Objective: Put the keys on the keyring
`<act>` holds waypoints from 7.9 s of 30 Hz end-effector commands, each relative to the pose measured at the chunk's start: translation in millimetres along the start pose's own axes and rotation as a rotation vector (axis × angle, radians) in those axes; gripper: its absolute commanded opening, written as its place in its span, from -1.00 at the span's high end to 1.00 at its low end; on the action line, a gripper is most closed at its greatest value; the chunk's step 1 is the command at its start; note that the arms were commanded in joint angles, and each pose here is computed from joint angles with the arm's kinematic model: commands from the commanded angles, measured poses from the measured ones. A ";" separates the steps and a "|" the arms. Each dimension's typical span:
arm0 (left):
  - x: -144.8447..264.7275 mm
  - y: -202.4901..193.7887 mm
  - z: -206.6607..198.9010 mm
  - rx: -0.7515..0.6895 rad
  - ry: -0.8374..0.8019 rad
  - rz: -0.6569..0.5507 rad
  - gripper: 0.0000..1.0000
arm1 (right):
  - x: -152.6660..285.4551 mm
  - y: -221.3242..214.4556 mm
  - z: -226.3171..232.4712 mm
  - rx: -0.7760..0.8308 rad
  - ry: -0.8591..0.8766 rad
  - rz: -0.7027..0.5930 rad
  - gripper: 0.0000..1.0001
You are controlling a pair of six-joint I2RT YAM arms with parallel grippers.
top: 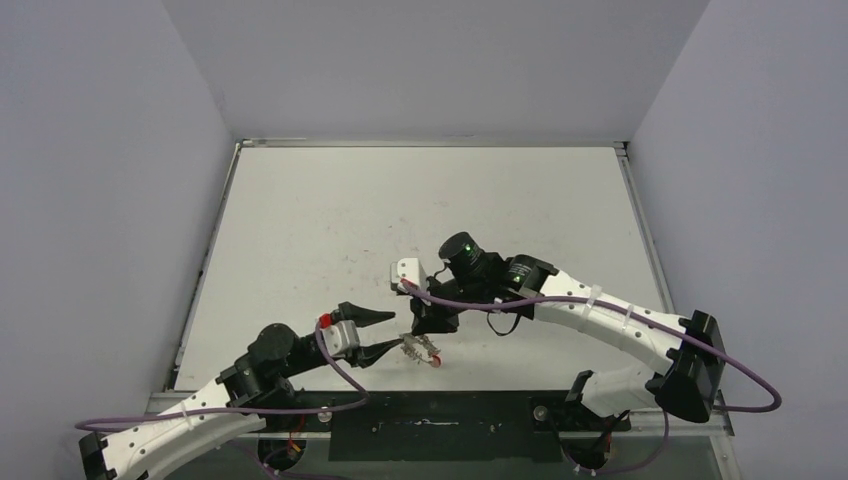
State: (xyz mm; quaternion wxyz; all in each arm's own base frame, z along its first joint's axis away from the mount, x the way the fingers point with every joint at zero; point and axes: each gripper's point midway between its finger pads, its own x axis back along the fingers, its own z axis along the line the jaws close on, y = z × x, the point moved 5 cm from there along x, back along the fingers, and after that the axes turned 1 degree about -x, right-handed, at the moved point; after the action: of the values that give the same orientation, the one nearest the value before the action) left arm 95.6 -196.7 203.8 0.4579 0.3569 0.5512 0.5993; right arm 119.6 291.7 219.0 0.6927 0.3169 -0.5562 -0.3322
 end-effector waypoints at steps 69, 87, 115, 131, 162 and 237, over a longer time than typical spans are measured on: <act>-18.5 -5.8 -6.0 0.028 -0.038 -0.163 1.00 | 13.1 -2.7 -3.0 0.193 0.026 -0.230 0.19; -17.0 -7.3 -5.1 0.039 -0.024 -0.155 1.00 | 0.1 -14.8 -14.0 0.130 0.012 -0.174 1.00; -17.5 -2.1 -2.7 0.054 -0.005 -0.177 1.00 | -17.5 -25.6 -25.9 0.124 -0.114 -0.175 1.00; -15.2 -5.3 -2.5 0.059 0.002 -0.157 1.00 | 1.5 -20.0 -15.6 0.213 -0.161 -0.254 0.07; -14.6 -6.8 -2.6 0.062 0.004 -0.150 1.00 | -6.6 3.1 -2.3 0.256 -0.011 -0.362 1.00; -18.6 -10.6 -0.5 0.063 0.006 -0.073 1.00 | 20.0 15.2 -7.7 0.019 -0.166 -0.064 -0.05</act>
State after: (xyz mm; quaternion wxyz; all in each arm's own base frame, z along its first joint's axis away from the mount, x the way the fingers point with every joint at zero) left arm 103.1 -214.1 162.9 0.4099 0.4162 0.5415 0.6046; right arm 128.7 288.2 215.8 0.6526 0.2472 -0.6367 -0.3280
